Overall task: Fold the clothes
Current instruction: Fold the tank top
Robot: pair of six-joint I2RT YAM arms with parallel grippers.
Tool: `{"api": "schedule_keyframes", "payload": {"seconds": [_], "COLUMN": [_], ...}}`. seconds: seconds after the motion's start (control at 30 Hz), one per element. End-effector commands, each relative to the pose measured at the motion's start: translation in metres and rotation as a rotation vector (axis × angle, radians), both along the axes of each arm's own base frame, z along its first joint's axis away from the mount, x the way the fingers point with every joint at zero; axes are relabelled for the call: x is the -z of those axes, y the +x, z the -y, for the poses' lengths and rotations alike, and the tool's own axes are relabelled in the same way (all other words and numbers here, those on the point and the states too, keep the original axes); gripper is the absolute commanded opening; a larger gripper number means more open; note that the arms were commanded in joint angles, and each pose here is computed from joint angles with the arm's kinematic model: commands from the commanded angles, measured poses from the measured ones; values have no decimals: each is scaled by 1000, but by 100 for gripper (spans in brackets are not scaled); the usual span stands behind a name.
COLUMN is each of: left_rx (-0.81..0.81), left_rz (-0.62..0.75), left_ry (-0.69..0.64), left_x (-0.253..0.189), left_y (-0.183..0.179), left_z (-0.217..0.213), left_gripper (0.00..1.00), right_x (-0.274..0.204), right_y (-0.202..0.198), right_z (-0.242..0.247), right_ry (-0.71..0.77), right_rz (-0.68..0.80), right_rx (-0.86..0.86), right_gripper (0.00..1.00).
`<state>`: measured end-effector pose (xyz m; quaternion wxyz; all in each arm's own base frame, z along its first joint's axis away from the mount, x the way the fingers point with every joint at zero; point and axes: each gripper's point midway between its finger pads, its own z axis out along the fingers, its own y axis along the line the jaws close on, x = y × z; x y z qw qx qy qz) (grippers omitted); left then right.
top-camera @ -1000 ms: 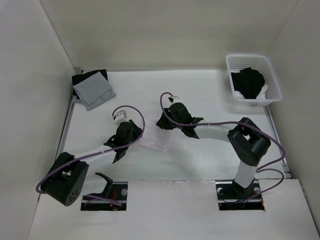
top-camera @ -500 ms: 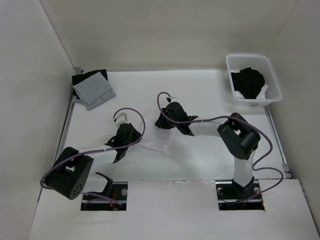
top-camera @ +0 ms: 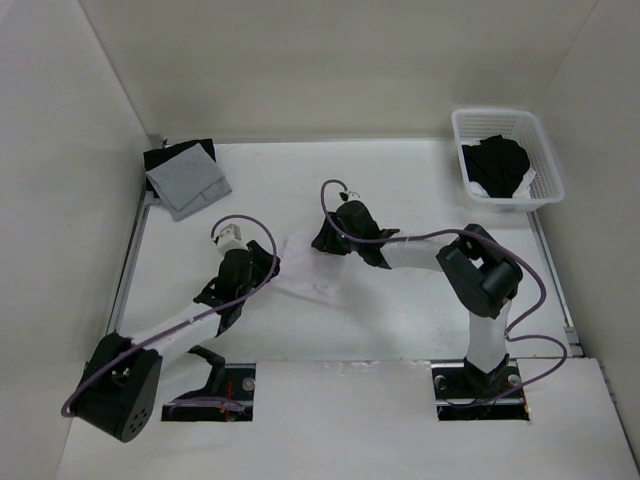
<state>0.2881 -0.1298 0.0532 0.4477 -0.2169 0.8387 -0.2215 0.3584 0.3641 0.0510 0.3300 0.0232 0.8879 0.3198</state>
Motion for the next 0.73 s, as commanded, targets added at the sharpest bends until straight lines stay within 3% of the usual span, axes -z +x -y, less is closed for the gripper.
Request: {"api": "schedule_keyframes", "payload": {"seconds": [0.0,0.23,0.4,0.57,0.7], "left_rx": [-41,-136,-142,-119,-113], "left_rz": [88,173,123,91,90], "left_ry": [-32,91,88,57,63], "left_x": [-31,-65,-62,-57,-58], "left_y": [3,-4,-5,-6,-4], "left_z": [-8,-42,-45,-35,-34], "left_gripper": [42,68,80,83,82], "right_x": [-69,-140,-144,-122,-115], "right_y": [9,-25,-58,-75,-80], "right_z": [-10,23,84,157,189], "right_ry": [116,190,172,123,125], "right_rz": [128,265,349,397,424], "right_rx": [-8,-12,84,254,329], "right_gripper": [40,60,72,74,75]}}
